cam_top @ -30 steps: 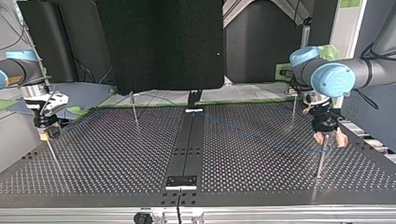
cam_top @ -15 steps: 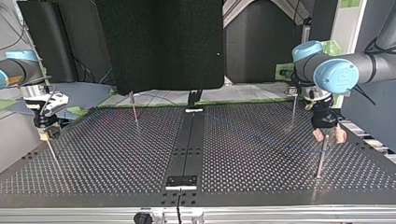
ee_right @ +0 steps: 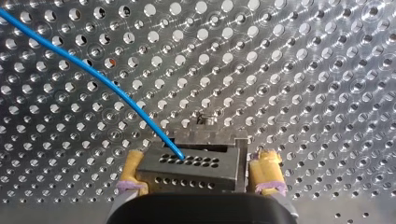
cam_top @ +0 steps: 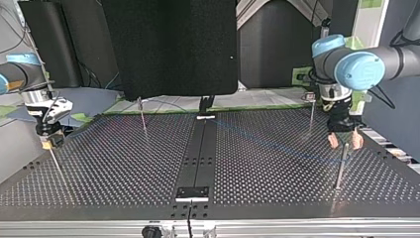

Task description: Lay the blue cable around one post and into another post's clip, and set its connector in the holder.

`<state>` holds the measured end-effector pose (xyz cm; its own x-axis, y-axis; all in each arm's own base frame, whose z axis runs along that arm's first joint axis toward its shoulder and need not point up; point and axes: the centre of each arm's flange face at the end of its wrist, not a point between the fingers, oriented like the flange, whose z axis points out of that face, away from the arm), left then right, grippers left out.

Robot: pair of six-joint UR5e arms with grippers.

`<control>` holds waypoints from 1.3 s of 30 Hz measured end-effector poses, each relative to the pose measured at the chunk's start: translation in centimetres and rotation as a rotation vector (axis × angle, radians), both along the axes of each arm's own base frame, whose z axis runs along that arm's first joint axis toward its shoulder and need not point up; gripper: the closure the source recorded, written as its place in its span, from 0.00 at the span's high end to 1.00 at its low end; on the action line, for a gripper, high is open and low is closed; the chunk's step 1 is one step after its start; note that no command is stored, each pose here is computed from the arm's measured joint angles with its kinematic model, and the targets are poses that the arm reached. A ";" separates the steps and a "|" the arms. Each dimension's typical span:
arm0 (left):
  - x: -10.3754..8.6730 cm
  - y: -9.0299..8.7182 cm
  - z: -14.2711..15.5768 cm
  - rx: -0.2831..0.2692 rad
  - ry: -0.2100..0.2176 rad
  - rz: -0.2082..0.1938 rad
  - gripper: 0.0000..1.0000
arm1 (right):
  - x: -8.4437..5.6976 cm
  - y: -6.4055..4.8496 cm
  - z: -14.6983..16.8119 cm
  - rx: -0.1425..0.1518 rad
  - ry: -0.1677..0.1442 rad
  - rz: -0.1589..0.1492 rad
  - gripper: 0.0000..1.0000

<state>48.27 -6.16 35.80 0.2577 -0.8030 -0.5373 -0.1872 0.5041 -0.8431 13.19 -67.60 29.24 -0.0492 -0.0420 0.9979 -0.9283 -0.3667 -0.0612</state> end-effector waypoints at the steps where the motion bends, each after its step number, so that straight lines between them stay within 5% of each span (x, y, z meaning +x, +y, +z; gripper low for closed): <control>1: -0.4 0.0 0.0 -0.001 0.001 -0.001 1.00 | 0.0 0.0 0.0 0.000 0.000 0.000 0.99; 12: -5.3 -0.2 -0.1 0.053 0.064 0.034 1.00 | 0.0 0.0 0.0 0.000 0.000 0.000 0.99; 21: -7.1 -0.1 5.3 0.135 0.033 0.091 1.00 | 0.0 0.0 0.0 0.000 0.000 0.000 0.99; 28: -8.1 -0.9 9.6 0.197 0.012 0.077 1.00 | 0.0 0.0 0.0 0.000 0.000 0.000 0.99; 39: -8.4 -4.3 13.4 0.296 0.038 -0.025 1.00 | 0.0 0.0 0.0 0.000 0.000 0.000 0.99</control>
